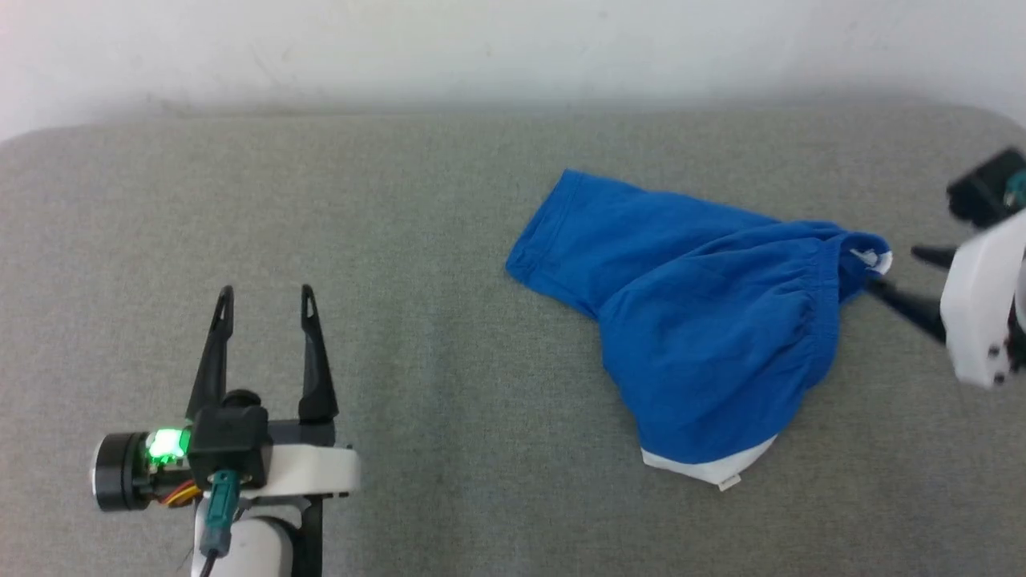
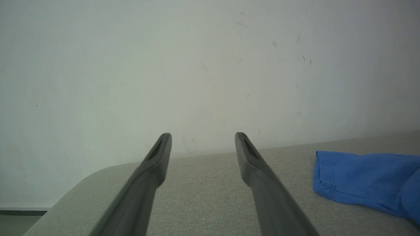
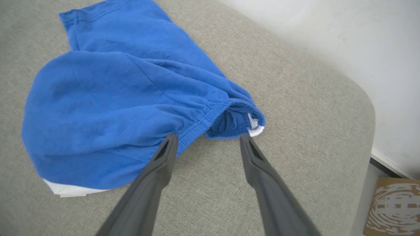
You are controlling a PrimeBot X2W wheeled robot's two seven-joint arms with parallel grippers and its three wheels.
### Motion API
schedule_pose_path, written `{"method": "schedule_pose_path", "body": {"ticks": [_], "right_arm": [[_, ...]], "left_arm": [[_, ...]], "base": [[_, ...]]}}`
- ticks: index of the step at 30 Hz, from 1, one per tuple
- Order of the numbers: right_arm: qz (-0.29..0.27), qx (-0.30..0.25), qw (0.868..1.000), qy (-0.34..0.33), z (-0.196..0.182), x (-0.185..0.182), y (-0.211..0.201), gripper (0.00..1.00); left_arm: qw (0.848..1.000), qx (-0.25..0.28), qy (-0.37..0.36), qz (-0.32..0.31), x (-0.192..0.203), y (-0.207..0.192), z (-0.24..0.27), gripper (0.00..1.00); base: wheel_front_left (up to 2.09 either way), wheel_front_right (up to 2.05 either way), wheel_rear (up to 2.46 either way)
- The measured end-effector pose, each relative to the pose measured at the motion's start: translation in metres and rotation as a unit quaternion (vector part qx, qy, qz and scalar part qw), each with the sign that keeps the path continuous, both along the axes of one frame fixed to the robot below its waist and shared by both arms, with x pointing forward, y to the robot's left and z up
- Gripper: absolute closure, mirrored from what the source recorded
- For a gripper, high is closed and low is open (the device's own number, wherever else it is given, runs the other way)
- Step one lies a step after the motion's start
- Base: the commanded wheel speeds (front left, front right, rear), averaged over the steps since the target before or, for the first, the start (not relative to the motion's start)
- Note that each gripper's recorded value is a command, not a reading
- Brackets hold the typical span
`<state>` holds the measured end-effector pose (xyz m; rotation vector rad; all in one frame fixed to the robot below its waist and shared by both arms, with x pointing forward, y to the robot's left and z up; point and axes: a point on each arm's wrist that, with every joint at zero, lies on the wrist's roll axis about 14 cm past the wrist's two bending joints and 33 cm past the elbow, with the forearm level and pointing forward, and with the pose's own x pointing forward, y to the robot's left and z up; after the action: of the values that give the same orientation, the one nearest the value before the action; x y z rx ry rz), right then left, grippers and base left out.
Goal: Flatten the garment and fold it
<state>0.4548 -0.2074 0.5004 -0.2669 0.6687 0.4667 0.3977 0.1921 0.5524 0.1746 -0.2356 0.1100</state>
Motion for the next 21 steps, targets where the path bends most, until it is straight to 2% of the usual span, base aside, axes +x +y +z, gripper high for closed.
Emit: {"method": "schedule_pose_path", "body": {"ticks": [5, 10, 16, 21], "right_arm": [[-0.014, 0.023, 1.0, 0.003, 0.0, 0.041, 0.017, 0.0], [0.02, -0.038, 0.999, 0.009, -0.013, 0.075, 0.036, 0.0], [0.048, -0.087, 0.994, 0.051, -0.062, 0.1, 0.057, 0.0], [0.079, -0.125, 0.984, 0.1, -0.12, 0.098, 0.068, 0.0]], "left_arm": [[1.0, -0.003, -0.003, -0.002, 0.015, -0.002, 0.0, 0.0], [1.0, -0.007, 0.001, 0.001, 0.031, 0.0, -0.006, 0.0], [1.0, -0.008, 0.01, 0.01, 0.046, 0.004, -0.016, 0.0], [0.999, -0.007, 0.022, 0.024, 0.053, 0.012, -0.027, 0.0]], "base": [[0.0, 0.0, 0.0], [0.0, 0.0, 0.0], [0.0, 0.0, 0.0], [0.0, 0.0, 0.0]]}}
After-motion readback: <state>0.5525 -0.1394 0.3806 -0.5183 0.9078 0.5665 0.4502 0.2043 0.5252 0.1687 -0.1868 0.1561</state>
